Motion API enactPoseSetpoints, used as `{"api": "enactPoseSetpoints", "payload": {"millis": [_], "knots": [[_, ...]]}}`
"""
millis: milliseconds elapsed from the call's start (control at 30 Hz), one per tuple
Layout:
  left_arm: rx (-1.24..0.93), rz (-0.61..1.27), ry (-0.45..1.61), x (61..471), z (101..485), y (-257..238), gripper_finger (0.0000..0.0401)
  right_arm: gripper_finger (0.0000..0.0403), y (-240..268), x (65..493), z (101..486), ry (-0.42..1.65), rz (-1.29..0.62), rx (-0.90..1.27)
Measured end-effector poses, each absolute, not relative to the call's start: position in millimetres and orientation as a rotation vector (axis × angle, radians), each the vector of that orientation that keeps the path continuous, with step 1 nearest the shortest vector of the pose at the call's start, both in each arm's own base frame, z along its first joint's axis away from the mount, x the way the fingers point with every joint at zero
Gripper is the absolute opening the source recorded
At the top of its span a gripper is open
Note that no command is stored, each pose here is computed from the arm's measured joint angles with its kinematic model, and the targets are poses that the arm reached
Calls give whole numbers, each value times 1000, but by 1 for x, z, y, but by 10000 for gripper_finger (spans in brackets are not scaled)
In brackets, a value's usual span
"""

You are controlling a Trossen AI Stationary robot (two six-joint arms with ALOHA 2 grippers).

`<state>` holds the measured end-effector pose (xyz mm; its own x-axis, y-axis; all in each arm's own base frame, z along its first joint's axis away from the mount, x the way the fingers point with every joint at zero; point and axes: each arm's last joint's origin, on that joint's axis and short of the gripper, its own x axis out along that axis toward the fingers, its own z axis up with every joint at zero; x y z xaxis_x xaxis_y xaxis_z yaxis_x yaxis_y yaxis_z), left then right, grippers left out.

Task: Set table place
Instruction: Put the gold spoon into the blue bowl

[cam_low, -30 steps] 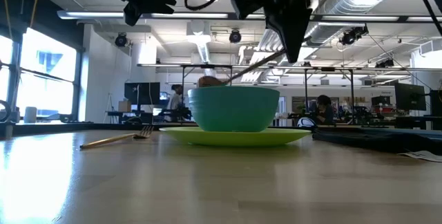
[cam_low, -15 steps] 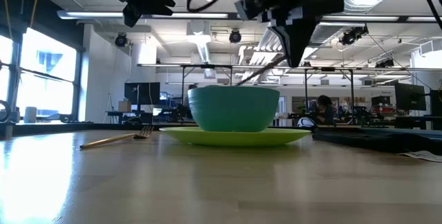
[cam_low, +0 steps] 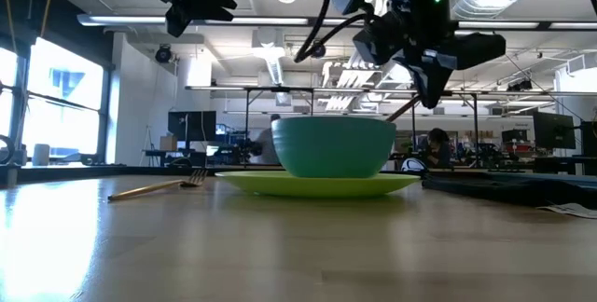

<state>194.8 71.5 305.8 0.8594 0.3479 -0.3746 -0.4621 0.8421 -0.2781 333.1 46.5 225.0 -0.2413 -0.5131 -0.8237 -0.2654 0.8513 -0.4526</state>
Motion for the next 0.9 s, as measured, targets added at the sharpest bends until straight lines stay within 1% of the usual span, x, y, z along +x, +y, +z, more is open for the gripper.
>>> {"api": "enactPoseSetpoints", "payload": {"millis": [233, 433, 567, 767, 900], "knots": [[-372, 445, 317, 195, 306, 72, 106, 0, 49, 340, 222, 1769, -213, -598], [-376, 447, 316, 195, 306, 72, 106, 5, 50, 340, 222, 1790, -137, -591], [-377, 447, 316, 195, 306, 72, 106, 27, 51, 340, 222, 1799, -105, -552], [-377, 447, 317, 195, 306, 72, 106, 70, 51, 339, 222, 1804, -115, -513], [-377, 447, 317, 195, 306, 72, 106, 89, 51, 345, 237, 1755, -165, -460]]}}
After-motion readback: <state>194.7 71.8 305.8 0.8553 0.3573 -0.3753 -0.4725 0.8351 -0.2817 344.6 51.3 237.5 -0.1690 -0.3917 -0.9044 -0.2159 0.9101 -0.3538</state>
